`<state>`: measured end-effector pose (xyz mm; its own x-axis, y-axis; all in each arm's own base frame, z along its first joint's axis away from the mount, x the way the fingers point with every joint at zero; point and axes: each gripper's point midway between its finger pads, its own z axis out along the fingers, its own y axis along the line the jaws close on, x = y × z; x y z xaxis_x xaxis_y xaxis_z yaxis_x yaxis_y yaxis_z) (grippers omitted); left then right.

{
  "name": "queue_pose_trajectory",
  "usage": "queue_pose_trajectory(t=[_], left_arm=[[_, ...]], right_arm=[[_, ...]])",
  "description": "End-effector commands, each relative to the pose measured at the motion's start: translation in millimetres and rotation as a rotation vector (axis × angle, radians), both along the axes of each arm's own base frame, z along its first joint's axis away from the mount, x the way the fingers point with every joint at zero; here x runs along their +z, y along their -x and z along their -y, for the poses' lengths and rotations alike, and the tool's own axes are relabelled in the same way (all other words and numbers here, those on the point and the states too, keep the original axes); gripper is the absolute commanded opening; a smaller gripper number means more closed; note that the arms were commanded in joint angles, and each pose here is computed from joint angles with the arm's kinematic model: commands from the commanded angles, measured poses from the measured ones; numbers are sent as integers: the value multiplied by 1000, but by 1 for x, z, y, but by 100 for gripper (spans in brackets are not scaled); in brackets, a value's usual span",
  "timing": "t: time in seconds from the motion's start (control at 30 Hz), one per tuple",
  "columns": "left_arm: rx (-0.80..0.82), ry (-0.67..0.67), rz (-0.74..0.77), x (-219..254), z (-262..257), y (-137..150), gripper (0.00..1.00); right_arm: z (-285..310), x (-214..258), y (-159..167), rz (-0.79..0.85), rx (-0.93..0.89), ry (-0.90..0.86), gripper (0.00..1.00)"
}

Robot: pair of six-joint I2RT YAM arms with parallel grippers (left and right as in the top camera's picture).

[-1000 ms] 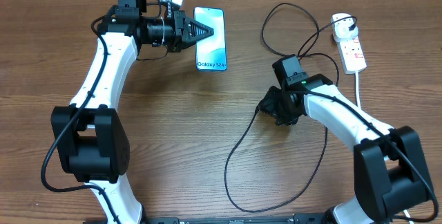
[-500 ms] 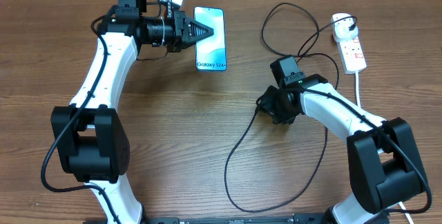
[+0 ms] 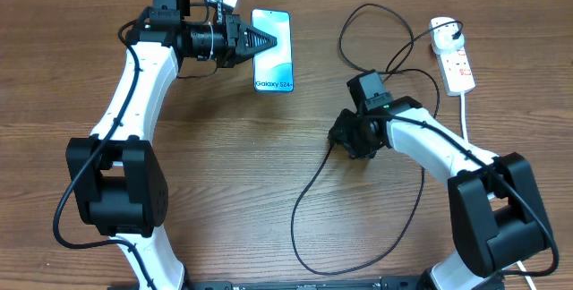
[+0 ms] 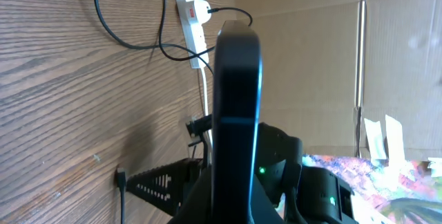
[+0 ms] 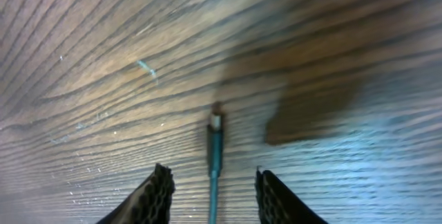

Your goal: Plug charger to phone and switch on socket

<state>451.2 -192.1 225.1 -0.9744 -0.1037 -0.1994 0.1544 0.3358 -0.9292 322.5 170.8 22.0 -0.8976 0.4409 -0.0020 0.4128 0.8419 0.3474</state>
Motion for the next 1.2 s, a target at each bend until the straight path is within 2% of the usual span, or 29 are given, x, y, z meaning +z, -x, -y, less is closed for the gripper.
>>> queue_pose_trajectory(t=[0.0,0.3,0.83,1.17], left_arm=[[-21,15,28,6,2,2,4],[-21,16,24,6,2,2,4],[-22,17,23,6,2,2,4],[-22,17,23,6,2,2,4]], right_arm=[[-13,-1,-1,19,19,2,38],[-4,-8,1,-1,-79,77,33],[-9,-23,0,-19,-54,68,26],[-9,-23,0,-18,-55,69,15]])
